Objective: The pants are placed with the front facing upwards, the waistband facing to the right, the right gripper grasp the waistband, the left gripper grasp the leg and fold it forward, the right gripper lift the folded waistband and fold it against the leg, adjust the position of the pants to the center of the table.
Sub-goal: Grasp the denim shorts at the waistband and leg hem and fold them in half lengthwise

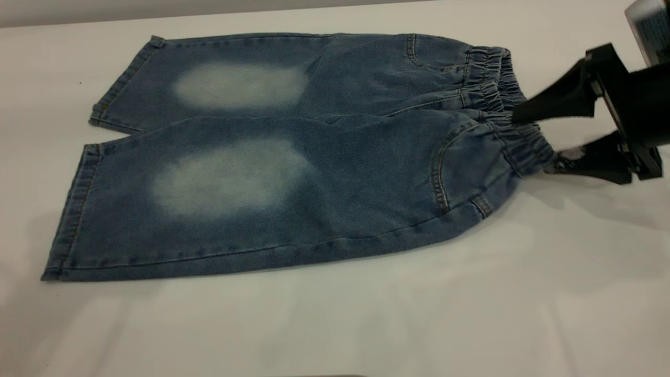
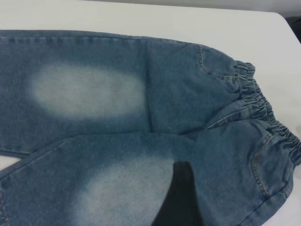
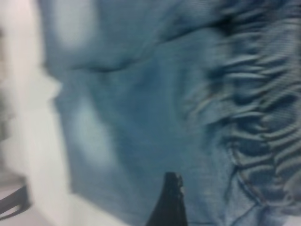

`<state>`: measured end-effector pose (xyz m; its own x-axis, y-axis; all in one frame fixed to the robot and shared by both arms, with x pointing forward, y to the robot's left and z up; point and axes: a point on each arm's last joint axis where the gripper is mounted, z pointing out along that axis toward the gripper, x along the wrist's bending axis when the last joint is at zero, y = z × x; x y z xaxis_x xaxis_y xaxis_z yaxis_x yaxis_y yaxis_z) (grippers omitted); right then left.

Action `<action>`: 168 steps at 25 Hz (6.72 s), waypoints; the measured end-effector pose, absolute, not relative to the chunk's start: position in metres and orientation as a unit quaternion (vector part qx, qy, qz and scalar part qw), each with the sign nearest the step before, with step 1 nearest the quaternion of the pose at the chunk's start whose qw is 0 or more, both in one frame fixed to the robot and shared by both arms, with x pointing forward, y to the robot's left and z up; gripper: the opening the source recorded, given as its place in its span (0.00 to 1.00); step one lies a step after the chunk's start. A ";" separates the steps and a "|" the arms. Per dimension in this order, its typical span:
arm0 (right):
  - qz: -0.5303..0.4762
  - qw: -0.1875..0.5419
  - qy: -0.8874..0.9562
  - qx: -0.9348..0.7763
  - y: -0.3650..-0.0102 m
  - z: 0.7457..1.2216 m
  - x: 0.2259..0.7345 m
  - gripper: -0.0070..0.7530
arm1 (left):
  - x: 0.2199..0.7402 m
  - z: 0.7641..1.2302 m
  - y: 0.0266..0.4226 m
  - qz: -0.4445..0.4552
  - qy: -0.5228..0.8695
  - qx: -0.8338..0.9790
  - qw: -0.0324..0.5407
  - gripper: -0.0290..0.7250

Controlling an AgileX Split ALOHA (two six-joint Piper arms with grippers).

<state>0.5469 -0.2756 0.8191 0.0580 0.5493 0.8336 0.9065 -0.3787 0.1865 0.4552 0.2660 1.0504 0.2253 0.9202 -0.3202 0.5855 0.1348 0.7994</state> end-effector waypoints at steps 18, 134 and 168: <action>-0.399 0.207 -0.524 -0.723 -0.262 0.793 0.541 0.49 | 0.455 1.050 0.266 0.181 0.595 0.632 0.462 0.79; -0.431 0.057 -0.572 -0.696 -0.268 0.909 0.487 0.06 | 0.451 0.990 0.266 0.146 0.621 0.700 0.321 0.11; -0.368 -0.070 -0.563 -0.737 -0.303 0.879 0.603 0.09 | 0.687 0.911 0.215 0.132 0.544 0.774 0.295 0.11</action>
<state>0.6028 -0.3026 0.8789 0.0950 0.8816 0.4623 0.7784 -0.3553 0.5176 0.6872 0.2147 0.9112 0.3732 0.9205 -0.1159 0.7646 -0.2344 0.6004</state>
